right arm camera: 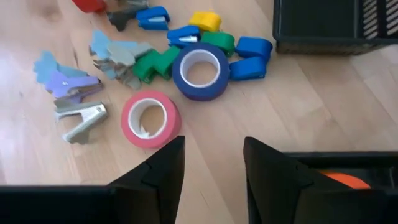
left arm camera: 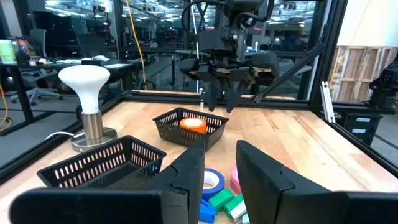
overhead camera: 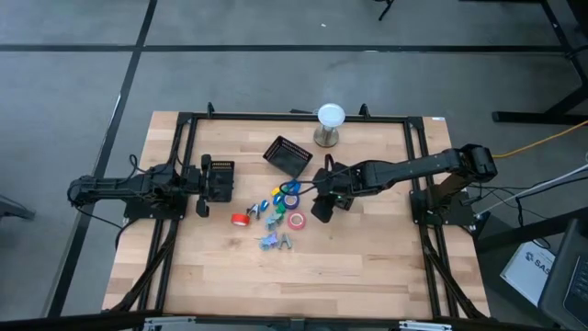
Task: Pick and place Stapler, Stapler remover, tape
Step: Put the pink tape into the right black bin
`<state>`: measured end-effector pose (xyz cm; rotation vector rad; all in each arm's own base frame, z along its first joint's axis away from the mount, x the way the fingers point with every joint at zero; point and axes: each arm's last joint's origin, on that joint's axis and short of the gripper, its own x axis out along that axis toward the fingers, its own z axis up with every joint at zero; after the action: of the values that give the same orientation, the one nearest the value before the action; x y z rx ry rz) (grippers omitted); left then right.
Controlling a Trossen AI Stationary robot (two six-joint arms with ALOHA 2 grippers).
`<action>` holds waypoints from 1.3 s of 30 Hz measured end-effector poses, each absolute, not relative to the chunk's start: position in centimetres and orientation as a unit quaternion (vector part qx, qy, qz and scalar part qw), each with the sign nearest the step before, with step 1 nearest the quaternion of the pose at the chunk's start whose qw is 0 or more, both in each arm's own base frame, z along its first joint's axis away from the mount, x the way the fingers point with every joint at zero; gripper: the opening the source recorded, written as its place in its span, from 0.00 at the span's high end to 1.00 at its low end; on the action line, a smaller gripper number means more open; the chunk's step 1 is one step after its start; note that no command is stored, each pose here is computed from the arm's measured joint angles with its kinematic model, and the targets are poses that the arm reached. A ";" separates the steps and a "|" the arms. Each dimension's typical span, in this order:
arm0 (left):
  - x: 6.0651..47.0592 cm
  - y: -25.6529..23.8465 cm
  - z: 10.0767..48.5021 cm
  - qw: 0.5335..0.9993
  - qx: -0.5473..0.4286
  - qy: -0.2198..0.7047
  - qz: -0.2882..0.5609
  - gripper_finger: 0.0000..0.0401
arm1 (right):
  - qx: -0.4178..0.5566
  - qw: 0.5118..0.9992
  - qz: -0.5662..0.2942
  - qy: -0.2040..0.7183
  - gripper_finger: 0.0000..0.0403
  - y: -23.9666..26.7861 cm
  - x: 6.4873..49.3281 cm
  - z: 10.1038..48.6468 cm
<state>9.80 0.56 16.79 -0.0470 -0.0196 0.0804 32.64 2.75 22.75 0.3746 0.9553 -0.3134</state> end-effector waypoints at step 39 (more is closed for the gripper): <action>9.8 0.6 16.8 0.999 -0.024 -0.010 0.040 0.78 | -0.021 0.910 0.050 0.411 0.58 11.8 32.4 22.8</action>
<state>9.80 0.56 16.79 -0.0472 -0.0196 0.0802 32.36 11.80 22.77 -0.0425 0.8482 0.1040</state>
